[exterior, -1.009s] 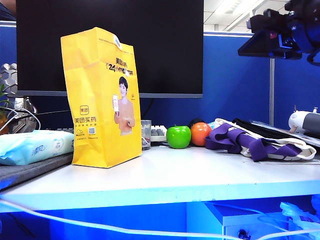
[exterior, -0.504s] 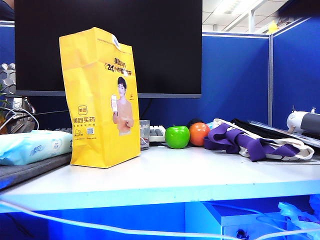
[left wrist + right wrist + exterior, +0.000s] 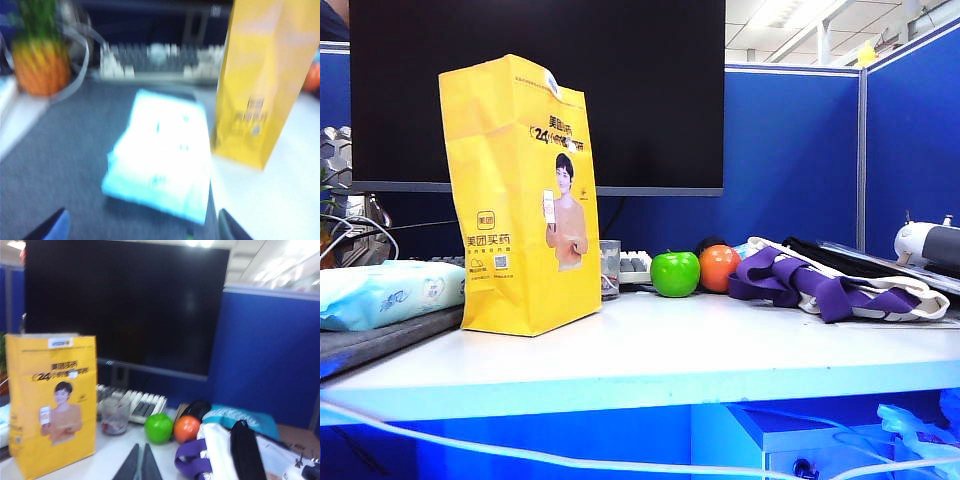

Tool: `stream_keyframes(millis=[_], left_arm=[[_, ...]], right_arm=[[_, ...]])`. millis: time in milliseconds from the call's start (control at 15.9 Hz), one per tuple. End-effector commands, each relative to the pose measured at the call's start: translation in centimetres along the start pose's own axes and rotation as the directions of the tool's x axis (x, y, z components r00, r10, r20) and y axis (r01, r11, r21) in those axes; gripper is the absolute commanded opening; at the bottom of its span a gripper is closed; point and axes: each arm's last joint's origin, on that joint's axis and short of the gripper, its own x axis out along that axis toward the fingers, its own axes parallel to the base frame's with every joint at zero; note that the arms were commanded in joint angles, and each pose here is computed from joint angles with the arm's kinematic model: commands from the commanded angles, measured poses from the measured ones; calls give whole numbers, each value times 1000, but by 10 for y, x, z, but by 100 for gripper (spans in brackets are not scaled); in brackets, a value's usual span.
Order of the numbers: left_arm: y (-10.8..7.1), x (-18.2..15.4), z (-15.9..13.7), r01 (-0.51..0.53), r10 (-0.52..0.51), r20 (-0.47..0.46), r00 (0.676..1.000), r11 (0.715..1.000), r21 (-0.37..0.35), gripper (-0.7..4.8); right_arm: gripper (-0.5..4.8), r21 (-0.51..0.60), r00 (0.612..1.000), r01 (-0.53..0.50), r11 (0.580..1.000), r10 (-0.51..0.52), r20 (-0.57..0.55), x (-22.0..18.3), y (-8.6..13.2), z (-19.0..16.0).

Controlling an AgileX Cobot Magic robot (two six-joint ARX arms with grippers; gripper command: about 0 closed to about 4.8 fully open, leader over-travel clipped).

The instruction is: Pick up the Rubik's Cube and throw it into the yellow paper bag.

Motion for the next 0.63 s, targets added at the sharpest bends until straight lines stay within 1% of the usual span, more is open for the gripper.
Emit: stream_keyframes(millis=[63,126,189,252,378,441,504,567,630], left_arm=[[0,4,-5,9,-9,6,1000,1000,3,394],[0,5,-7,14,-14,4,1000,1000,4,394],[1,9,-12,25,-25,17,1000,1000,8,394],[1,11,-15,24,-25,28,999,1000,11,394],[2,14,-20,25,-26,39,999,1000,13,394],[2,15,-21,25,-26,41,999,1000,14,394],[3,17,-23,26,-27,52,998,1000,17,394],[3,20,-28,27,-28,67,997,999,20,394],[4,22,-34,26,-27,68,997,999,20,394]], right_arm=[[-1,-8,1000,11,1000,-11,10,-4,2,-31],[-1,0,999,7,1000,-7,-40,-6,3,-43],[-1,18,989,0,1000,3,-147,-7,5,-64],[-1,27,981,-3,1000,8,-194,-7,6,-72],[-1,57,932,-9,998,29,-360,-12,8,-93],[-1,69,905,-9,998,38,-424,-15,9,-101],[-1,77,887,-9,997,44,-460,-17,10,-106],[-1,78,883,-8,997,43,-468,-17,10,-109],[-1,74,892,-8,997,41,-450,-16,10,-107]])
